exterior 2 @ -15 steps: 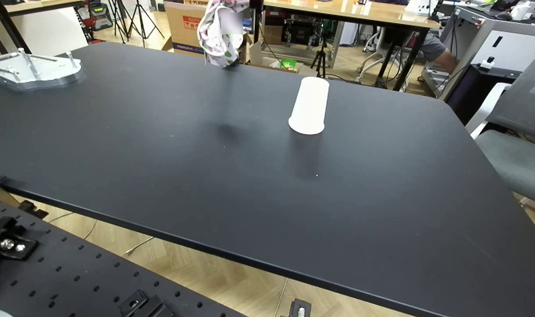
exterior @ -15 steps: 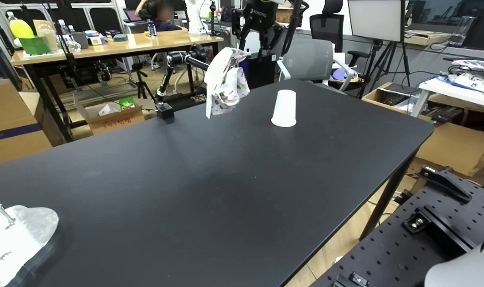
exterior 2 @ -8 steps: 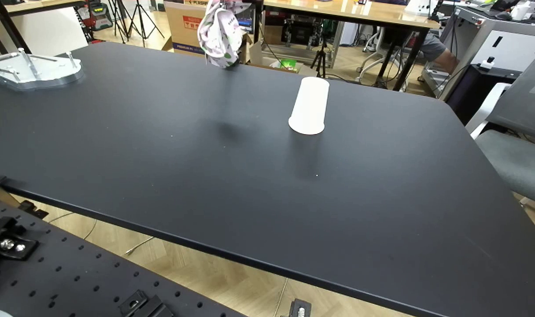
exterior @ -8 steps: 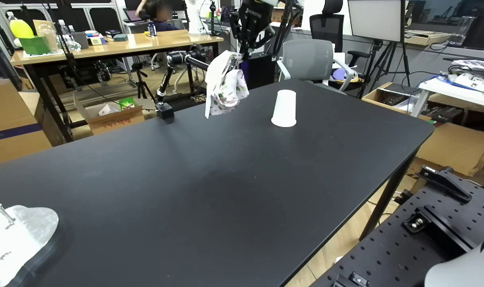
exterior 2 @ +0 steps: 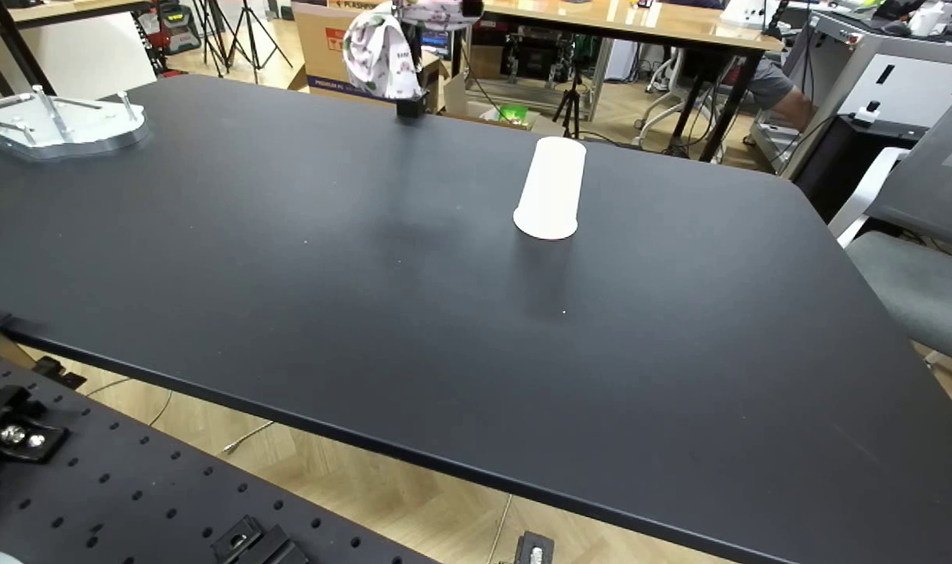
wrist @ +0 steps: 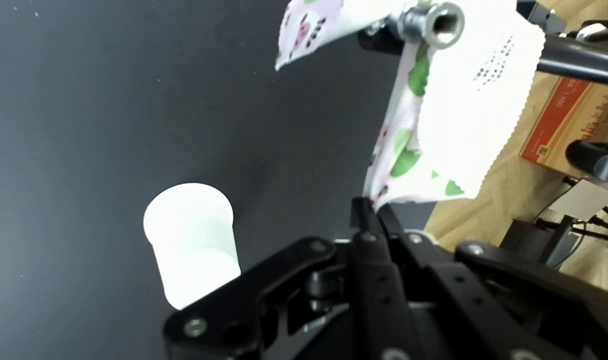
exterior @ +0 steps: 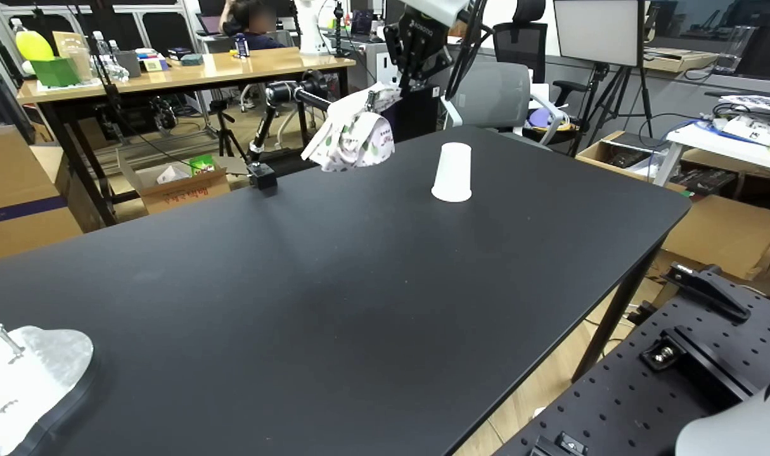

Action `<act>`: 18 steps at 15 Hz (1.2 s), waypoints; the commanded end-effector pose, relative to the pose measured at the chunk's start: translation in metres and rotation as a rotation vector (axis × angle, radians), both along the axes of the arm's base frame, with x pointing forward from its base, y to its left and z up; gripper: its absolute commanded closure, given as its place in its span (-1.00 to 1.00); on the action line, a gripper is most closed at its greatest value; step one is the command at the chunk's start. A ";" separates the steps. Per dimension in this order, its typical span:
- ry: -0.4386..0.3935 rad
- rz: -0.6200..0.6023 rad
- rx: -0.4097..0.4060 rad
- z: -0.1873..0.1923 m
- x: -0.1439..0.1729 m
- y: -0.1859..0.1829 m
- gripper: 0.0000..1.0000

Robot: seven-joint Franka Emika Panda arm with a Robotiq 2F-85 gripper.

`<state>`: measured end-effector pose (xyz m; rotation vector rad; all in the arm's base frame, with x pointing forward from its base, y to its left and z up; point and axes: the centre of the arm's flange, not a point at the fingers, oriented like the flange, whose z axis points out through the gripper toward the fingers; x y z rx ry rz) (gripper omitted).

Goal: Pick up the clothe and put it on the mental object

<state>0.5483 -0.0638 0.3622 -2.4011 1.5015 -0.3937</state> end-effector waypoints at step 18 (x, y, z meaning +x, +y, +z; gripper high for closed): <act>-0.073 0.014 -0.012 0.021 -0.013 -0.003 -0.81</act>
